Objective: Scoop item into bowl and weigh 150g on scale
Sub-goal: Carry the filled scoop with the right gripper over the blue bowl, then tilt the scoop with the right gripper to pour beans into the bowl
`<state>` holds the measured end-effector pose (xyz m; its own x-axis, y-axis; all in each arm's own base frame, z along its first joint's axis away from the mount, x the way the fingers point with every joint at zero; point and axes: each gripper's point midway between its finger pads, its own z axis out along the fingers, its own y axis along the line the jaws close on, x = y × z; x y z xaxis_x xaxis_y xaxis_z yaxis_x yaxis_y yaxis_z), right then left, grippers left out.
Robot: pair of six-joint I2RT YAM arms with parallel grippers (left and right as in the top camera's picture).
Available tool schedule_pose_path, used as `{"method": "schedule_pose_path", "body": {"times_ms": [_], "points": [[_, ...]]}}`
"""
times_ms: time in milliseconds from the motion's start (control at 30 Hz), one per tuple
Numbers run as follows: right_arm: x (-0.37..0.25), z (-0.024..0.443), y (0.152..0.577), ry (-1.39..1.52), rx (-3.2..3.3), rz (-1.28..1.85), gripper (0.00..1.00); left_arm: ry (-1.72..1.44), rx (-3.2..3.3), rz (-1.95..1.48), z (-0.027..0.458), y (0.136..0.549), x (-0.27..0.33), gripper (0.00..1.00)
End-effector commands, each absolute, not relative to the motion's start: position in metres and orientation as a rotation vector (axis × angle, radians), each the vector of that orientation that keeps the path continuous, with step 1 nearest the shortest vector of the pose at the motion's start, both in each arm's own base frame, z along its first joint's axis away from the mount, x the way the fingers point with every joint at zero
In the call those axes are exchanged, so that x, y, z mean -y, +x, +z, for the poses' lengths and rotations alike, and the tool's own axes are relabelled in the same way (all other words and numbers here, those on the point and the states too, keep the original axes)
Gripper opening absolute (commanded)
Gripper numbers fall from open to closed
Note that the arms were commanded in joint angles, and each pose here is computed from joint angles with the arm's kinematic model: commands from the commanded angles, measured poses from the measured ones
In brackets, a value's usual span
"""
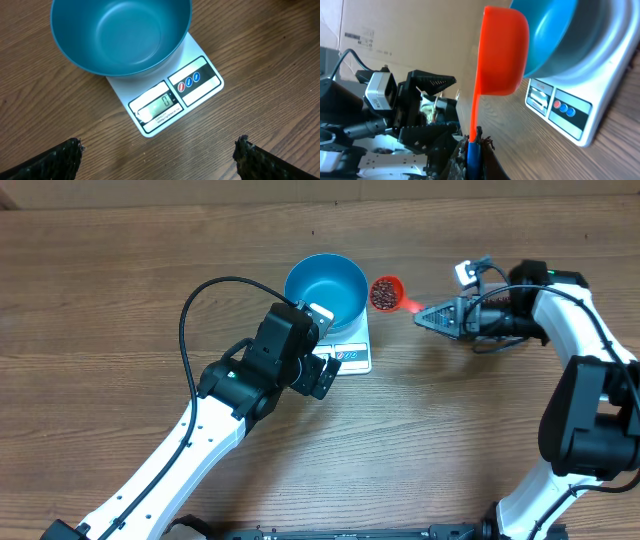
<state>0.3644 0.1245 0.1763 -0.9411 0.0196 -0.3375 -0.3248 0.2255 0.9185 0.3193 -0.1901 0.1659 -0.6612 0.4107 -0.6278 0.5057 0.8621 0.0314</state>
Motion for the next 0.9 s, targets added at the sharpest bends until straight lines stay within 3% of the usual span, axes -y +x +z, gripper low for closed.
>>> {"method": "schedule_pose_path", "body": {"times_ms": [0, 300, 867], "points": [[-0.139, 0.181, 0.369, -0.268, -2.213, 1.837, 0.04, 0.678, -2.385, -0.192, 0.162, 0.319, 0.191, 1.00], [-0.159, 0.166, 0.394, -0.339, -2.278, 1.689, 0.04, 0.677, -2.385, -0.192, 0.163, 0.319, 0.191, 0.99], [-0.188, 0.153, 0.438, -0.739, -2.115, 1.214, 0.04, 0.677, -2.385, -0.192, 0.163, 0.319, 0.191, 0.99]]}}
